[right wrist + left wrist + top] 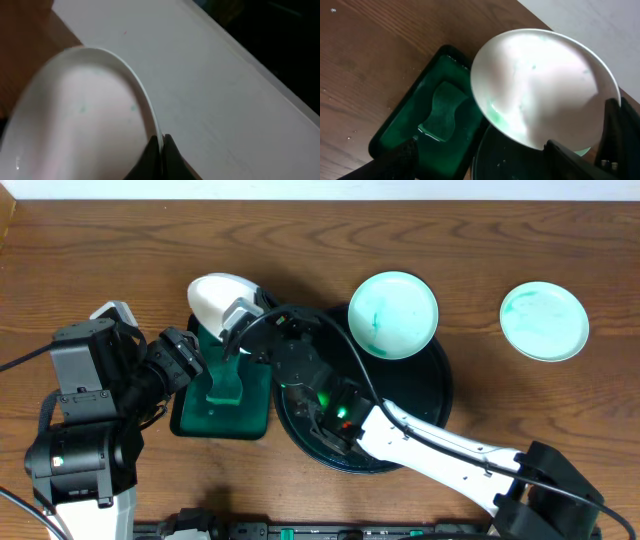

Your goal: Clean dirty plates on tray and stack at the side

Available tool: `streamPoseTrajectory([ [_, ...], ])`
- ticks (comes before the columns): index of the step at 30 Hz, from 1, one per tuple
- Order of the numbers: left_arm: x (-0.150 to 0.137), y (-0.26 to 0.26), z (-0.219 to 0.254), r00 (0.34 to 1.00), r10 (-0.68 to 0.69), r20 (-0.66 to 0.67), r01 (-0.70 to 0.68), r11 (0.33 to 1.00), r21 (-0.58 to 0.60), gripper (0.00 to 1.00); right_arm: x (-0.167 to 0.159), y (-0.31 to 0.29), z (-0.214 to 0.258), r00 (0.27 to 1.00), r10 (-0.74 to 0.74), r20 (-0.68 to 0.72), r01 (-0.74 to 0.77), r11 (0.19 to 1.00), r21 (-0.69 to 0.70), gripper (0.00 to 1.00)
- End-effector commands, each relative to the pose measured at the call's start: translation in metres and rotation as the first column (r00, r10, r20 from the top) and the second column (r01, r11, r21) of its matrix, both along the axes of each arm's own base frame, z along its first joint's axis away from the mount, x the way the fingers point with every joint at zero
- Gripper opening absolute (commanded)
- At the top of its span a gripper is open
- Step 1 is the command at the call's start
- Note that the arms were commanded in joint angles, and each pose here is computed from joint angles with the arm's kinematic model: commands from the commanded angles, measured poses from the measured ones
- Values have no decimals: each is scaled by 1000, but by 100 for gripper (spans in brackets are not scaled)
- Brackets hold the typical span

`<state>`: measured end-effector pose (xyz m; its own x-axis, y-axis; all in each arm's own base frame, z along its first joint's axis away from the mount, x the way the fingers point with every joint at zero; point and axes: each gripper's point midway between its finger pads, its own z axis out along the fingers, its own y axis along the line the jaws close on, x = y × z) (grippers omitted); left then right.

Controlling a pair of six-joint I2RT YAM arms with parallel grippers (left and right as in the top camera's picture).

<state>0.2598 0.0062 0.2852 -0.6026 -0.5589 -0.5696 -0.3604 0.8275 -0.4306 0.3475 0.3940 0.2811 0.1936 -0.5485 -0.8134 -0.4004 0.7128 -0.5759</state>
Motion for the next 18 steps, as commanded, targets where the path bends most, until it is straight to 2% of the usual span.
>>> streamPoseTrajectory([
  [1, 0, 0, 4, 1000, -3, 10, 3, 1000, -4, 80, 4, 1, -6, 999, 7, -37, -6, 1000, 21, 1],
  [3, 0, 0, 4, 1000, -3, 10, 3, 1000, -4, 80, 21, -22, -11, 986, -116, -120, 134, 978, 162, 1],
  [5, 0, 0, 4, 1000, -3, 10, 3, 1000, -4, 80, 39, -46, -29, 945, -173, -276, 260, 912, 317, 1],
  [8, 0, 0, 4, 1000, -3, 9, 3, 1000, -4, 80, 61, -65, -63, 859, -87, -505, 347, 824, 448, 1],
  [10, 0, 0, 4, 1000, -3, 9, 3, 1000, -4, 80, 73, -75, -74, 803, 10, -596, 355, 796, 491, 1],
  [14, 0, 0, 4, 1000, -3, 10, 3, 1000, -4, 80, 94, -114, -67, 703, 198, -683, 374, 714, 592, 1],
  [18, 0, 0, 4, 1000, -3, 9, 3, 1000, -4, 80, 111, -189, -62, 638, 215, -740, 474, 647, 597, 1],
])
